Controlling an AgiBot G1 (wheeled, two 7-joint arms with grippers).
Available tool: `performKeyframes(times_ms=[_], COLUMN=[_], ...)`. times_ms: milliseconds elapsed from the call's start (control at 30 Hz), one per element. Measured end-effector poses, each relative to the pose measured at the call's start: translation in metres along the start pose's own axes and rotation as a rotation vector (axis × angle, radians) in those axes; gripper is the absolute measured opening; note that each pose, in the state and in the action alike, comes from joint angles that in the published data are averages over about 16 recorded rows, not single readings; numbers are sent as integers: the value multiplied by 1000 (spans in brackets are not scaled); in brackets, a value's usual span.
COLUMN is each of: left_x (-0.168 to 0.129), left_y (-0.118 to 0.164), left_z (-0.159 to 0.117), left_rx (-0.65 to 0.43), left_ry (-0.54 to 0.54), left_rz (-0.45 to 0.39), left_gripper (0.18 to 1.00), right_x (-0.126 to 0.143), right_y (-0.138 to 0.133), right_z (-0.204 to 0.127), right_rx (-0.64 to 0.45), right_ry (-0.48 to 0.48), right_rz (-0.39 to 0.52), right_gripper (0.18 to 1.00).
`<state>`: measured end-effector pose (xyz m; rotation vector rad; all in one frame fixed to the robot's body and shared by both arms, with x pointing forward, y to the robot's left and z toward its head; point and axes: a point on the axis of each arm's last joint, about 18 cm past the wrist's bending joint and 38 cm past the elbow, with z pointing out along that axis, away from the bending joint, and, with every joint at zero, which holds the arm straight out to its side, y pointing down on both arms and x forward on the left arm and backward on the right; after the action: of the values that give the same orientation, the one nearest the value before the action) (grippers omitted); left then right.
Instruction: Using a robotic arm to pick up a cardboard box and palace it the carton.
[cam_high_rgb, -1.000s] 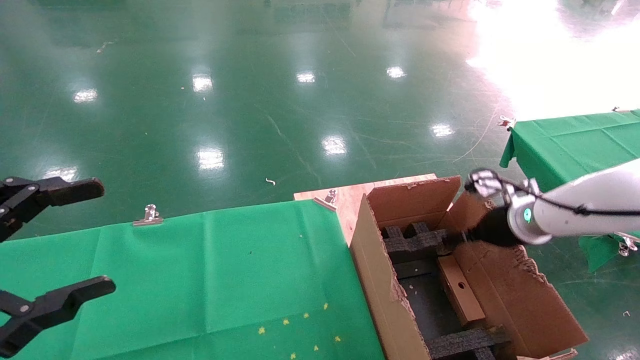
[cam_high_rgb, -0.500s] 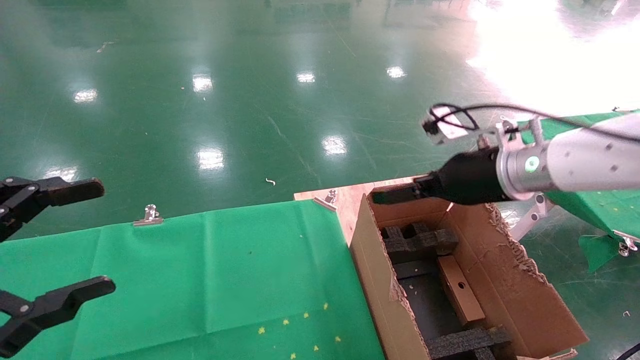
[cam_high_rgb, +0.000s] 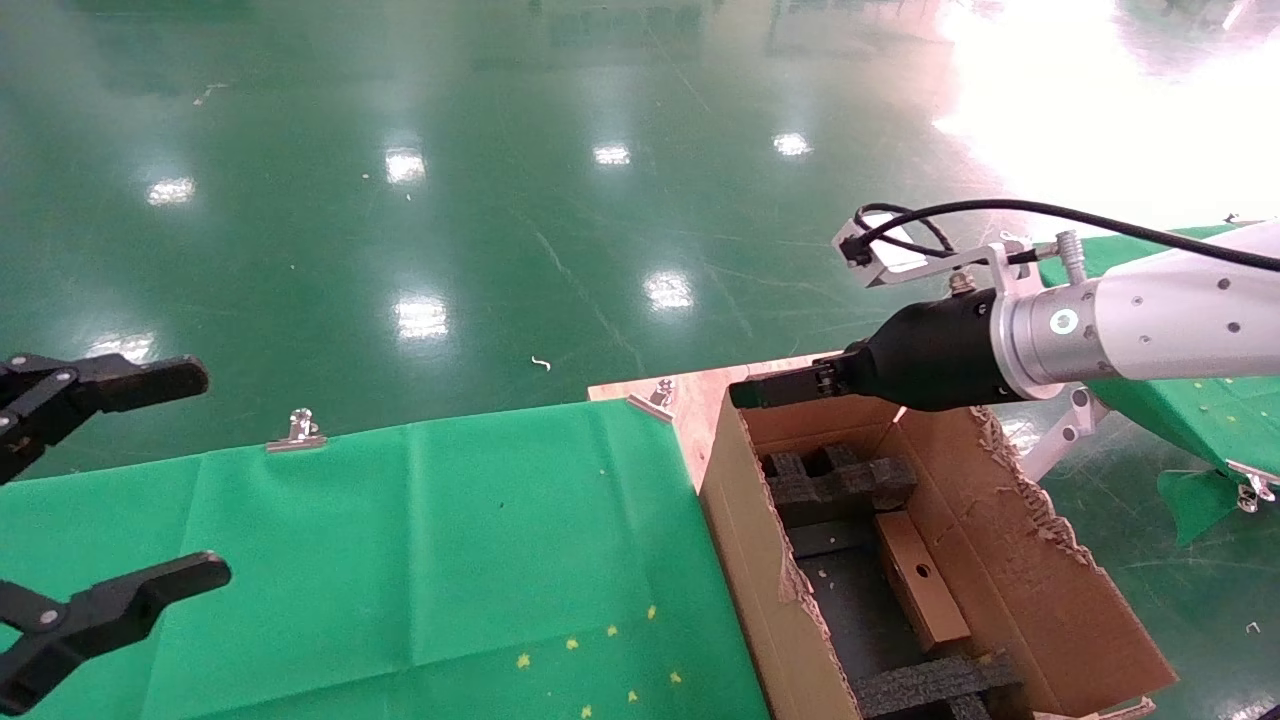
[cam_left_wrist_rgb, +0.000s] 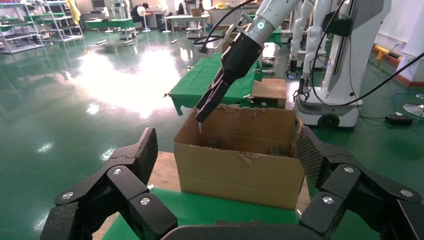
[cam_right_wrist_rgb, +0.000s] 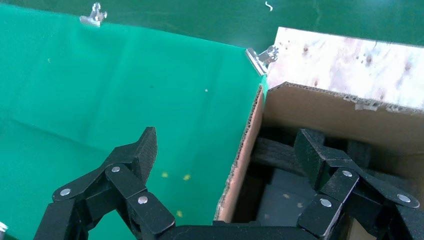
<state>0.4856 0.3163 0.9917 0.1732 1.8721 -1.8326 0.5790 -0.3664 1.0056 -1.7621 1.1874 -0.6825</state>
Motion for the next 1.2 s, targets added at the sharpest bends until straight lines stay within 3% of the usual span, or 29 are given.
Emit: performKeyframes(times_ms=[633, 1200], left_x=[0, 0], left_y=[0, 0], left_z=[0, 0], left_rx=[0, 0], left_ry=[0, 0], left_rz=[0, 0], left_gripper=[1001, 1001], right_x=[-53, -90], right_y=[8, 19], right_z=[12, -1], right_rx=[19, 185], right_ry=[-302, -593], right_rz=[-214, -427], right_gripper=[1001, 1001])
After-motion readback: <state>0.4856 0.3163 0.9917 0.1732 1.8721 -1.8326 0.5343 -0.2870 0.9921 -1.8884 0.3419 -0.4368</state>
